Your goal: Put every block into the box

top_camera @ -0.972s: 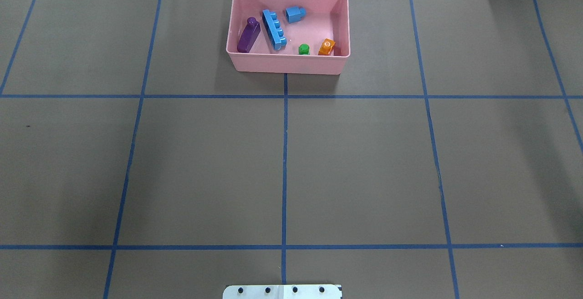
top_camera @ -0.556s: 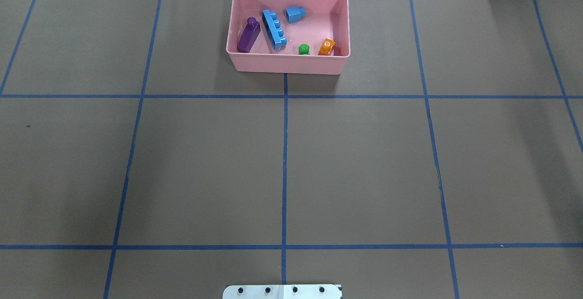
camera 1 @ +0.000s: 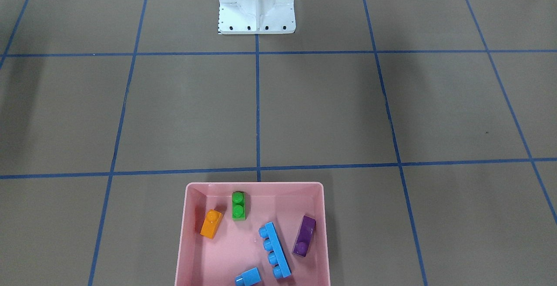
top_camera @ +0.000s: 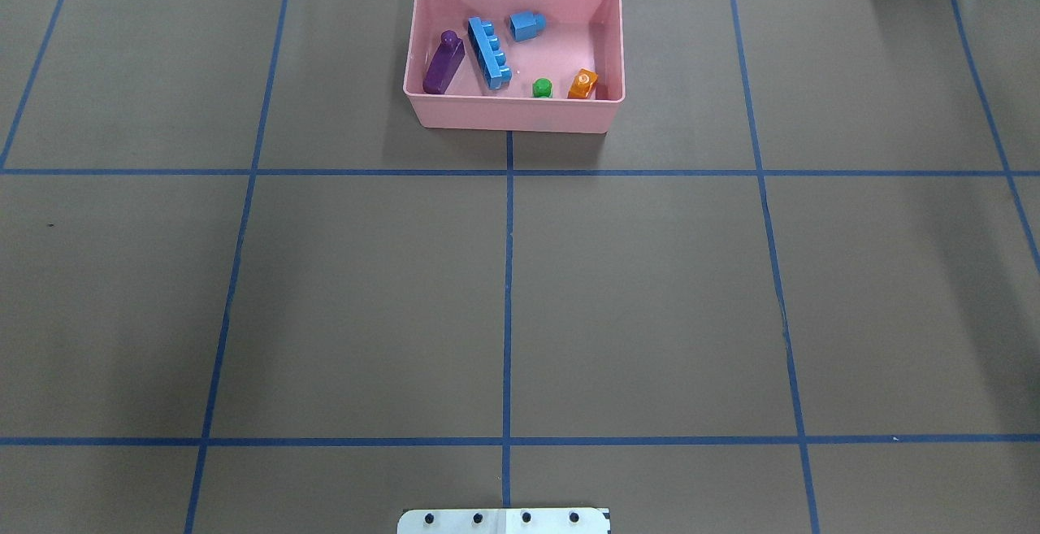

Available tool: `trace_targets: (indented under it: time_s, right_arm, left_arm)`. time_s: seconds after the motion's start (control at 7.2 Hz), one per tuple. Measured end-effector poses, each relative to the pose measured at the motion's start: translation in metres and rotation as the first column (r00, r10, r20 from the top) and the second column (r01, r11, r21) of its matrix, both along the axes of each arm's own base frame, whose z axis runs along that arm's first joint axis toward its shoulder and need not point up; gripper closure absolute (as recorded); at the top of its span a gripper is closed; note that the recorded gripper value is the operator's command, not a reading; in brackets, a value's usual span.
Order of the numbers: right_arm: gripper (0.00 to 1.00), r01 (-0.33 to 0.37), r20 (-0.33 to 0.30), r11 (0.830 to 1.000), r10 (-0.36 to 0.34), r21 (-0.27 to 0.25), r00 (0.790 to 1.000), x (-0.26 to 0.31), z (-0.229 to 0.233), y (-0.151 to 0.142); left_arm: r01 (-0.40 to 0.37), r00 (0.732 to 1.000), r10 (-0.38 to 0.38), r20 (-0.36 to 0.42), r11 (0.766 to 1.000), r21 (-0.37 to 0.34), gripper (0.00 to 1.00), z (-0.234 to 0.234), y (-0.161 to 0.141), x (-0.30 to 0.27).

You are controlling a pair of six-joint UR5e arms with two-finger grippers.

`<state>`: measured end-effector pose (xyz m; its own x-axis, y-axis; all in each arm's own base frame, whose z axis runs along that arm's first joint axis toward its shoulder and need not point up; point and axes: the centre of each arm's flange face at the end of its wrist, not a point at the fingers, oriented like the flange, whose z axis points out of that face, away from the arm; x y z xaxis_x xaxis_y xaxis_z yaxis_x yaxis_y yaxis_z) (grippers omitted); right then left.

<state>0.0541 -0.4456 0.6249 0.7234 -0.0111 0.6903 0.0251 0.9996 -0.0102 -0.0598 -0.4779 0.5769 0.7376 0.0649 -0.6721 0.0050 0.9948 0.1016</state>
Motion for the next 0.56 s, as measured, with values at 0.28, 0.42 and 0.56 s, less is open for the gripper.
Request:
trace_targets:
  time_s: [0.28, 0.42, 0.56]
  right_arm:
    - [0.00, 0.001, 0.001, 1.000, -0.001, 0.001, 1.000, -0.0006, -0.0002, -0.0003]
    - [0.00, 0.002, 0.000, 1.000, -0.002, 0.003, 1.000, -0.0009, -0.0004, -0.0007]
    - [0.00, 0.003, -0.001, 1.000, -0.003, 0.004, 1.000, -0.0010, -0.0005, -0.0009]
  left_arm:
    - [0.001, 1.000, -0.001, 0.003, 1.000, 0.000, 0.00, 0.0006, 0.0003, -0.0002]
    - [0.001, 1.000, -0.001, 0.002, 1.000, -0.001, 0.00, 0.0006, 0.0004, -0.0002]
    - [0.001, 1.000, -0.001, 0.001, 1.000, 0.000, 0.00, 0.0004, 0.0004, -0.0001]
